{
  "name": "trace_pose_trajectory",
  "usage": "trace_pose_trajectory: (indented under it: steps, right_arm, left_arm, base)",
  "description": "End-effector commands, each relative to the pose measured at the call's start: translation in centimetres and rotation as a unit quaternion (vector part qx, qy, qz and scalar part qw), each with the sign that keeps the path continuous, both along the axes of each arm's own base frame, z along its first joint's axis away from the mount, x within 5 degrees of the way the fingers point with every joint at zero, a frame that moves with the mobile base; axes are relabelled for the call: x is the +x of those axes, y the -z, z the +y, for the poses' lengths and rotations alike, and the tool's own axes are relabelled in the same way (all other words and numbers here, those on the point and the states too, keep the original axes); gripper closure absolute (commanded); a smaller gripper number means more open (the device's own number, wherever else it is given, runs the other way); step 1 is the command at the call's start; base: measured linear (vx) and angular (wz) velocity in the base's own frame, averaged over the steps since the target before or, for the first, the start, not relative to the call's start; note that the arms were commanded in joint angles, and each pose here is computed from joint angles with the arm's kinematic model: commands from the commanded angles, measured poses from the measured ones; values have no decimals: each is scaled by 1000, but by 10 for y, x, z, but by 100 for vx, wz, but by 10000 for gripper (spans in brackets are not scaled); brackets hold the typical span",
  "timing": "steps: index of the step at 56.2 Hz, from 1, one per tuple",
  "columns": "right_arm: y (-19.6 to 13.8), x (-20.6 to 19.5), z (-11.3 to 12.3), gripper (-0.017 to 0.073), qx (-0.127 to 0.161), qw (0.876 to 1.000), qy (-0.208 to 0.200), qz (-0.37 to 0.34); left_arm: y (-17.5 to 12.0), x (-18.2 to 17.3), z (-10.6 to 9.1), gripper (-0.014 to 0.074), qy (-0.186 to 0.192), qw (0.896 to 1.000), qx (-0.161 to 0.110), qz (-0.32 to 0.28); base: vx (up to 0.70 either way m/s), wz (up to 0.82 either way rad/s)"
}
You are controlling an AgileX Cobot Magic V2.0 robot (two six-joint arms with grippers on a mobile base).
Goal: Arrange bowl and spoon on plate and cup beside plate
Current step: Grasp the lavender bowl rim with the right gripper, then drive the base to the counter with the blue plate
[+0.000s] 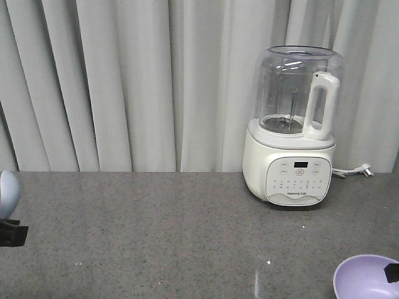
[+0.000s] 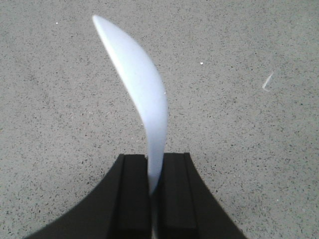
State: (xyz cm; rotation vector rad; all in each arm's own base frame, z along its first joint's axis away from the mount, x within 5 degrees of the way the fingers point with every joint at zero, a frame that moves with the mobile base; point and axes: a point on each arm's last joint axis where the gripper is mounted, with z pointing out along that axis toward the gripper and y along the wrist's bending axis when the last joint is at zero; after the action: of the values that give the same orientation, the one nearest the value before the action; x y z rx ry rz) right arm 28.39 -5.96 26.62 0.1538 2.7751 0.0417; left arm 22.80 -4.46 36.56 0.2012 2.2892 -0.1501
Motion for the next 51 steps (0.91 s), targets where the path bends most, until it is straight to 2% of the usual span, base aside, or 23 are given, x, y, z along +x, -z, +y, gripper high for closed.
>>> trace_pose_trajectory:
  steps: [1, 4, 10, 19, 26, 31, 40, 47, 51]
  right_arm:
    - [-51, -11, 21, 569, -25, 991, -54, -122]
    - [-70, -21, 35, 569, -41, 982, -90, -164]
    - [-99, -47, 52, 568, -58, 963, -127, -231]
    - [-116, -95, 58, 568, -65, 934, -118, -330]
    - [-113, -132, 60, 568, -74, 912, -108, -389]
    - [-106, -155, 62, 568, -63, 898, -97, -424]
    - [-93, -174, 65, 568, -50, 883, -92, -457]
    - [-89, -176, 66, 568, -41, 880, -86, -465]
    - [-89, -176, 66, 568, -37, 881, -83, -465]
  left_arm:
    - [-19, -1, -2, 600, 3, 998, -15, -61]
    - [-19, -1, -2, 600, 3, 998, -15, -61]
    - [-21, -6, -1, 600, 2, 997, -17, -71]
    - [-21, -31, 4, 600, -1, 992, -28, -125]
    - [-15, -58, 9, 600, -3, 986, -39, -162]
    - [-11, -82, 13, 600, -5, 979, -57, -198]
    - [1, -114, 20, 600, -8, 964, -69, -255]
    - [6, -127, 23, 600, -10, 953, -76, -292]
    - [7, -130, 23, 600, -10, 952, -77, -295]
  base:
    - [0, 0]
    - [0, 0]
    - [0, 0]
    - [0, 0]
    - [0, 0]
    - [0, 0]
    - [0, 0]
    - [0, 0]
    - [0, 0]
